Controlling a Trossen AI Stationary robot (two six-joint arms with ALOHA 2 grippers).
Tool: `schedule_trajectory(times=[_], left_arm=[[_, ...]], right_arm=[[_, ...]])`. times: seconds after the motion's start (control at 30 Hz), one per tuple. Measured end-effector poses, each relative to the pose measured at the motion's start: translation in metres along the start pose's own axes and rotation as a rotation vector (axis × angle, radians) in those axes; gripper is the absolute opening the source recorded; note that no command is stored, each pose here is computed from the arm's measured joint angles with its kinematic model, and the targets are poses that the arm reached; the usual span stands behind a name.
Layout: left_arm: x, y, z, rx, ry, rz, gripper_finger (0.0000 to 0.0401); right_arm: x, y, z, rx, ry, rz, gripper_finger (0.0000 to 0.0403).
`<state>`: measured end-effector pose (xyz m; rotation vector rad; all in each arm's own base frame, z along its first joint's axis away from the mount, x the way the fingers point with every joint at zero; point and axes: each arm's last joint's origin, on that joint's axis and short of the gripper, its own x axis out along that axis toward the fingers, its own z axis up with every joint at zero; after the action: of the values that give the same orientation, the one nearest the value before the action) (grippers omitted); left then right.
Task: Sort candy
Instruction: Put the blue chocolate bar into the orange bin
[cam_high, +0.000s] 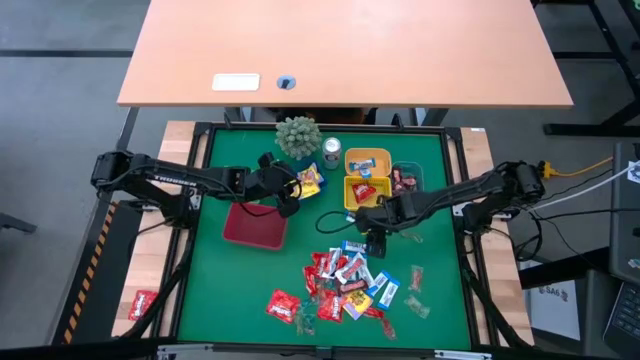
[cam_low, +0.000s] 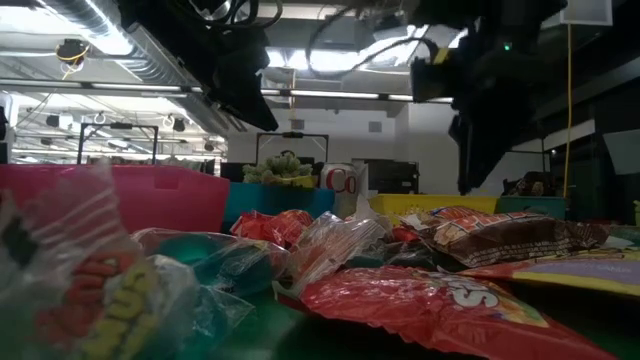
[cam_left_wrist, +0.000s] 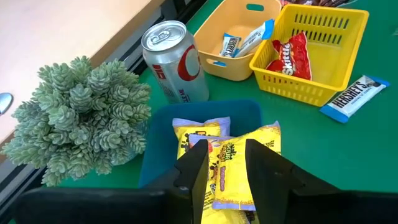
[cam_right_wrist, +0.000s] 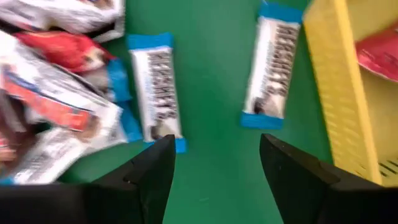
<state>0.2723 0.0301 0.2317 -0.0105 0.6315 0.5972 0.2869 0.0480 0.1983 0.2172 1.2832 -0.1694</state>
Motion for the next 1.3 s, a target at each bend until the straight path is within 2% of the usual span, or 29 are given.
schedule_trajectory(times=[0.13,0.33,0.53,0.63,0.7,0.8,0.93,1.03,1.3], left_arm=[[0.000,0.000,0.000,0.000,0.000,0.000,0.0093],[0.000,0.000,0.000,0.000,0.000,-0.001,0.0093],[-0.001,-0.002,0.000,0.000,-0.003,-0.007,0.0093],[-0.001,-0.002,0.000,-0.001,-0.003,-0.008,0.0093],[-0.001,-0.002,0.000,-0.001,-0.003,-0.008,0.0093],[-0.001,-0.002,0.000,-0.002,-0.004,-0.008,0.0093],[-0.001,-0.002,0.000,-0.003,-0.005,-0.008,0.0092],[-0.001,-0.002,0.000,-0.002,-0.005,-0.009,0.0092],[-0.001,-0.002,0.000,-0.002,-0.005,-0.008,0.0092]], right_arm=[[0.008,-0.004,-0.006,0.049,-0.007,-0.051,0.0232],[0.012,0.000,-0.017,0.009,0.032,-0.062,0.0232],[-0.009,0.015,-0.044,-0.099,-0.007,-0.069,0.0232],[-0.019,0.011,-0.059,-0.075,-0.047,-0.059,0.0232],[-0.021,0.003,-0.069,-0.029,-0.087,-0.066,0.0232],[-0.017,-0.005,-0.079,0.053,-0.221,-0.047,0.0232],[-0.005,-0.006,-0.081,0.094,-0.405,0.045,0.0232],[0.004,-0.007,-0.080,0.109,-0.520,0.012,0.0232],[0.027,-0.007,-0.078,0.113,-0.532,-0.106,0.0232]])
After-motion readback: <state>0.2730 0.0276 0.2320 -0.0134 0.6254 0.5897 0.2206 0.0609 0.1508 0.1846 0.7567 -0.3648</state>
